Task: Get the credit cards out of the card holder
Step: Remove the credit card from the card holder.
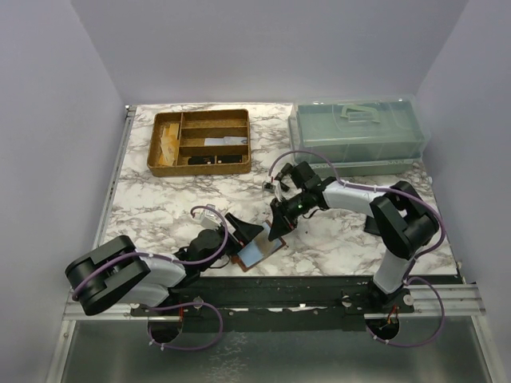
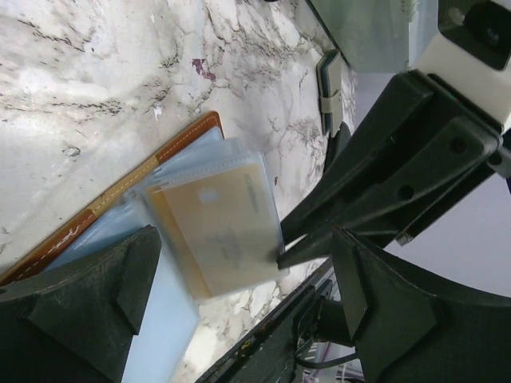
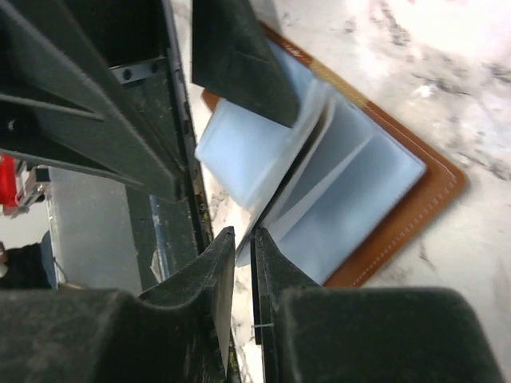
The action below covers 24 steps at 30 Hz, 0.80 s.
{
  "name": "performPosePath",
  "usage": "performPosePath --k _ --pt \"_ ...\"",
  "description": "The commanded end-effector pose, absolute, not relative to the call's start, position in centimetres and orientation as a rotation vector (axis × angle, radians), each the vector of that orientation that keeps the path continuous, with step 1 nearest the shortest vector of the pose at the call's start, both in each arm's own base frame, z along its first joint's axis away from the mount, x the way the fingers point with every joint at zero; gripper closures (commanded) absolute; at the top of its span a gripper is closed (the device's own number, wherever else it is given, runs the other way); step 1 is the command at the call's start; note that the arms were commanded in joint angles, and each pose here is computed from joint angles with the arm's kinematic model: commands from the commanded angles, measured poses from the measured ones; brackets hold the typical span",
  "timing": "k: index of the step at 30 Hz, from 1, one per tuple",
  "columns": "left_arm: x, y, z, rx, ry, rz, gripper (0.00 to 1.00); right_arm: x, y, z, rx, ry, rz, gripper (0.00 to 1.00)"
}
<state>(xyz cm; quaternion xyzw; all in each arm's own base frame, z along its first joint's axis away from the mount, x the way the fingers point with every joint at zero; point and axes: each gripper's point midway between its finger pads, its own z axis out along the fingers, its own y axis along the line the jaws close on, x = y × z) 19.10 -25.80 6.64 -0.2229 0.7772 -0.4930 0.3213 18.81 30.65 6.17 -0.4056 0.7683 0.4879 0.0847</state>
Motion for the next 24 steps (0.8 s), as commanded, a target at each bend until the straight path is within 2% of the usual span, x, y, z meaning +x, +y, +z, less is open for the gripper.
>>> performPosePath --k 1,10,14,24 --pt "19.9 -25.5 7.1 -0.653 1.996 -1.305 0.04 16.9 31.7 7.4 -1.304 2.211 1.593 0.79" --pt "19.0 -25.9 5.5 -0.683 2.084 -1.308 0.05 16.1 32.0 8.0 -1.308 2.179 1.677 0.64" --pt "18.6 -26.2 4.8 -0.695 2.127 -1.309 0.1 16.0 32.1 7.6 -1.293 2.2 1.695 0.64" --pt "18.3 -25.7 3.9 -0.683 2.176 -1.247 0.12 14.9 32.6 7.5 -1.333 2.184 1.722 0.71"
